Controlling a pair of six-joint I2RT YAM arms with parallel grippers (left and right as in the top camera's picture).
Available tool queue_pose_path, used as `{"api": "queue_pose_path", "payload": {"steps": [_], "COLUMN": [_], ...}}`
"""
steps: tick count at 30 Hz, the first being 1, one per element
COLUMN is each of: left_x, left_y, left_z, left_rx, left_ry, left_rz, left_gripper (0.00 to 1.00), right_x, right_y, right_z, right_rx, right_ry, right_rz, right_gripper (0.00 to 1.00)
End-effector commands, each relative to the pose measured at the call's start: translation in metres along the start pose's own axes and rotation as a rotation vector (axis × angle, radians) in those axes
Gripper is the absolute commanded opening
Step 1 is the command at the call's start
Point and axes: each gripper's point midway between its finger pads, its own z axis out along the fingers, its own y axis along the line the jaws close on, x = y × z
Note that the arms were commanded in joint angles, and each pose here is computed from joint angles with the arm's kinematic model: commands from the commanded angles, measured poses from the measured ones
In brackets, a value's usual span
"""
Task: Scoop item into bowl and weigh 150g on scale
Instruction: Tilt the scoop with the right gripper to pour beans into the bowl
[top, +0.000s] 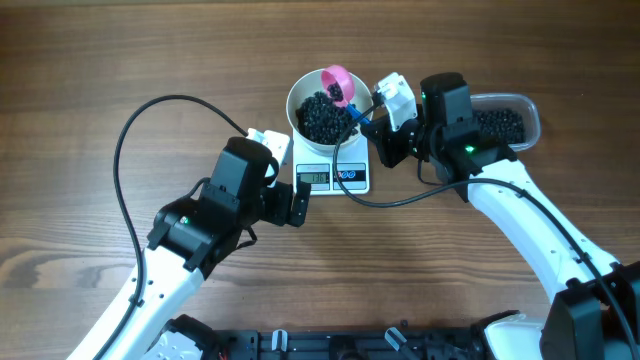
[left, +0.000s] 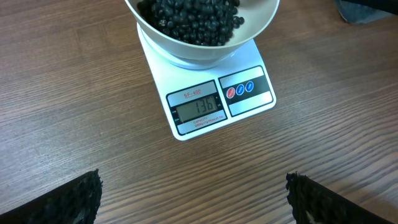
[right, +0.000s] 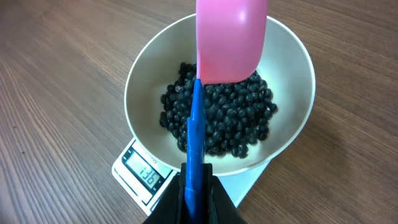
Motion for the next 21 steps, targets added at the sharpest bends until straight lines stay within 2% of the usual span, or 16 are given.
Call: {"api": "queue_pose_path", "payload": {"steps": [1,8,15,21], "left_x": [-0.0017,-0.0017,-0.0016,-0.0017], "left_y": [-0.0008,-0.0008,-0.0008,-0.0007], "left_z": [-0.0006,-0.0006,-0.0006,-0.0006], "left_rx": [-0.002,-0.002,-0.002,-0.002], "left_ry": [-0.006,-0.006,-0.006,-0.006], "left_rz": [0.024,0.024,0.024,0.023], "left_gripper": [1.0,1.0,1.0,1.0], "right_x": [-0.0005,-0.0002,0.0004,0.0085], "right_y": [0.0016,0.0017,0.002,0.007], "right_z": [0.0017,0.0017,0.0017,0.0019], "right_rx": [-0.005,-0.005,-0.007,-0.03], "right_ry": [0.004,0.005,0.008,0.038], "right_rz": [0.008,0.087,0.088,-0.098], "right_gripper": [0.04,0.04,0.04,0.04]}}
